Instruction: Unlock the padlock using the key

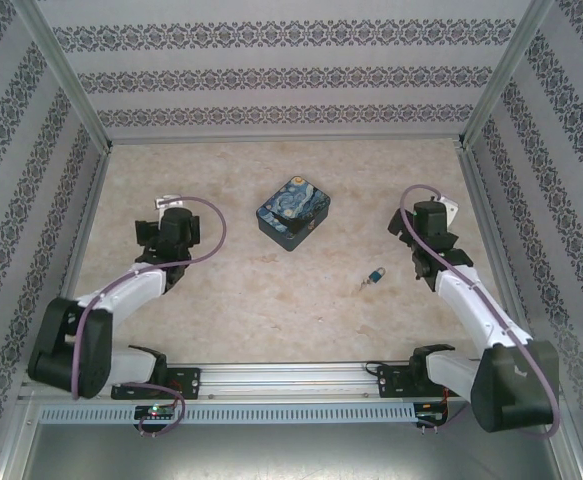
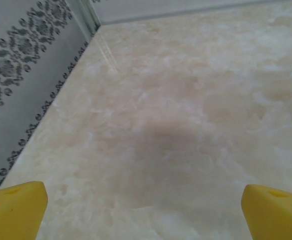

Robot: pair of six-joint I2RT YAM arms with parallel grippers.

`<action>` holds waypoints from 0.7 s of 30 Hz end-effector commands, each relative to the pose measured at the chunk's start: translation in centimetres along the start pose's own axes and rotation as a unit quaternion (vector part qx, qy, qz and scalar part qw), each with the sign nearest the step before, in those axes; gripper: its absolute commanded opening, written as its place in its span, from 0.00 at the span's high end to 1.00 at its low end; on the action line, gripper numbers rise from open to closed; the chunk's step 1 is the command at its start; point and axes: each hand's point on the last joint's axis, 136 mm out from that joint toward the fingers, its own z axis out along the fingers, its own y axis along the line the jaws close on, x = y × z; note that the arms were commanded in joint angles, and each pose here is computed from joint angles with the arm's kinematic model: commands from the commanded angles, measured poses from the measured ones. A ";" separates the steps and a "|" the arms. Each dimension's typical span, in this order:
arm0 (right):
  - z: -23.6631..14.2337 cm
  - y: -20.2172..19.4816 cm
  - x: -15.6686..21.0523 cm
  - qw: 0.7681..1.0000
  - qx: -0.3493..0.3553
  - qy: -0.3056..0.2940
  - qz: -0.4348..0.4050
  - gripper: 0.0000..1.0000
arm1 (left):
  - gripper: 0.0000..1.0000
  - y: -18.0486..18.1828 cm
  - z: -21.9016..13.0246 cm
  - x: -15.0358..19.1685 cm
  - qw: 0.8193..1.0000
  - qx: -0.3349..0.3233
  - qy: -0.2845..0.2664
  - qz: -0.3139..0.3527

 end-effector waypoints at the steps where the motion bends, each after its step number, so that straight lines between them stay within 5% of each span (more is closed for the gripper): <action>1: 0.7 -1.2 -2.1 0.996 0.045 -0.063 -0.052 0.02 | 0.00 -0.5 1.2 -1.1 0.998 0.019 -0.062 -0.018; 13: 4.6 0.0 -0.8 0.985 0.002 -0.123 -0.122 0.02 | 0.00 -3.2 3.8 2.0 0.980 0.179 -0.068 -0.049; 21: 5.6 2.5 -0.3 0.971 -0.085 -0.168 -0.148 0.02 | 0.00 -3.1 3.9 2.1 0.979 0.186 -0.061 -0.053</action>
